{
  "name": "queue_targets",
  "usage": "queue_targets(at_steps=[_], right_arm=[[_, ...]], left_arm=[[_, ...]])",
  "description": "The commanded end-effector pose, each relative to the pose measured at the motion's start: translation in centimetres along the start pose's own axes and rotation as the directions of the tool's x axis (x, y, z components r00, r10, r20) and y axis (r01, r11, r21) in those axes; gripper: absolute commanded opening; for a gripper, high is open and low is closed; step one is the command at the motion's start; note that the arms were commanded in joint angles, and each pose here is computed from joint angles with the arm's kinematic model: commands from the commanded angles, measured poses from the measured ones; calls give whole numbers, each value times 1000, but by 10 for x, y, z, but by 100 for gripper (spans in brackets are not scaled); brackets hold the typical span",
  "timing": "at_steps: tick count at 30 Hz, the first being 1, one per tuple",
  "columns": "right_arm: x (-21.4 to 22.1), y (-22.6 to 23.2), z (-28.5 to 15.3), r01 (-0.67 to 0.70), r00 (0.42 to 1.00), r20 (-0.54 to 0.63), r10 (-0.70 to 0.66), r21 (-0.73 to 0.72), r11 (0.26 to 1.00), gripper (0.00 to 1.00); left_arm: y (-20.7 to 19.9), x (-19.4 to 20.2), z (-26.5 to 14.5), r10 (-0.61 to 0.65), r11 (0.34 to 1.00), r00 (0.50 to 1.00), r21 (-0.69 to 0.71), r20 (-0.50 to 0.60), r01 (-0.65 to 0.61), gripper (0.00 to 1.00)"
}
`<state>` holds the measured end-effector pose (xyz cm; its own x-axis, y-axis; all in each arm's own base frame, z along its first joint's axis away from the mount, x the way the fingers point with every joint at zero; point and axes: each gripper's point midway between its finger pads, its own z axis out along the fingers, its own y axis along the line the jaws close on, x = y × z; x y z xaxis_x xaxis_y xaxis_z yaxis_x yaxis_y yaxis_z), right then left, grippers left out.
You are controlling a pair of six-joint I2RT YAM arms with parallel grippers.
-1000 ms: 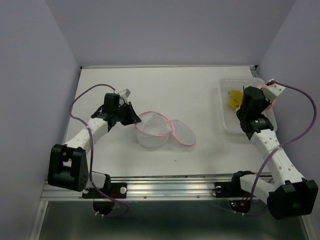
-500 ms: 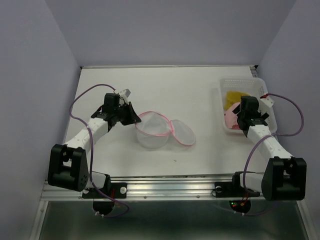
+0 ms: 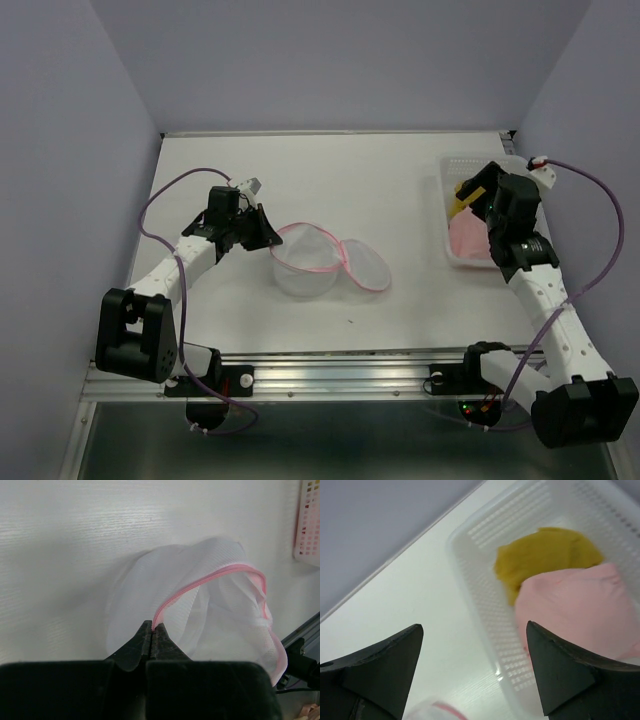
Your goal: Unzip the laundry bag and remove the bra
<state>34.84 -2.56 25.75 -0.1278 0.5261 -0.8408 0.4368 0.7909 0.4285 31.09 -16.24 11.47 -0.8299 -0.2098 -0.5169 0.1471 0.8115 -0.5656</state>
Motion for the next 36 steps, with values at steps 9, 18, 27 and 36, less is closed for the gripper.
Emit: queue_targets(at_steps=[9,18,27,36], right_arm=[[182,80,-83,-83,868,-475,-145,-426,901,79],[254,58,-91,-261,757,-653,-42,-360,896,81],[292,57,-95,-383,651,-759,20,-306,872,80],[309,57,-96,-465,586,-806,77,-258,847,80]], left_arm=[[0,-15,-4,31,999,999,-20,45,-30,0],[1,-14,-4,30,999,999,-21,42,-29,0],[3,-14,-3,29,999,999,-29,43,-27,0],[3,-13,-2,26,999,999,-28,36,-25,0]])
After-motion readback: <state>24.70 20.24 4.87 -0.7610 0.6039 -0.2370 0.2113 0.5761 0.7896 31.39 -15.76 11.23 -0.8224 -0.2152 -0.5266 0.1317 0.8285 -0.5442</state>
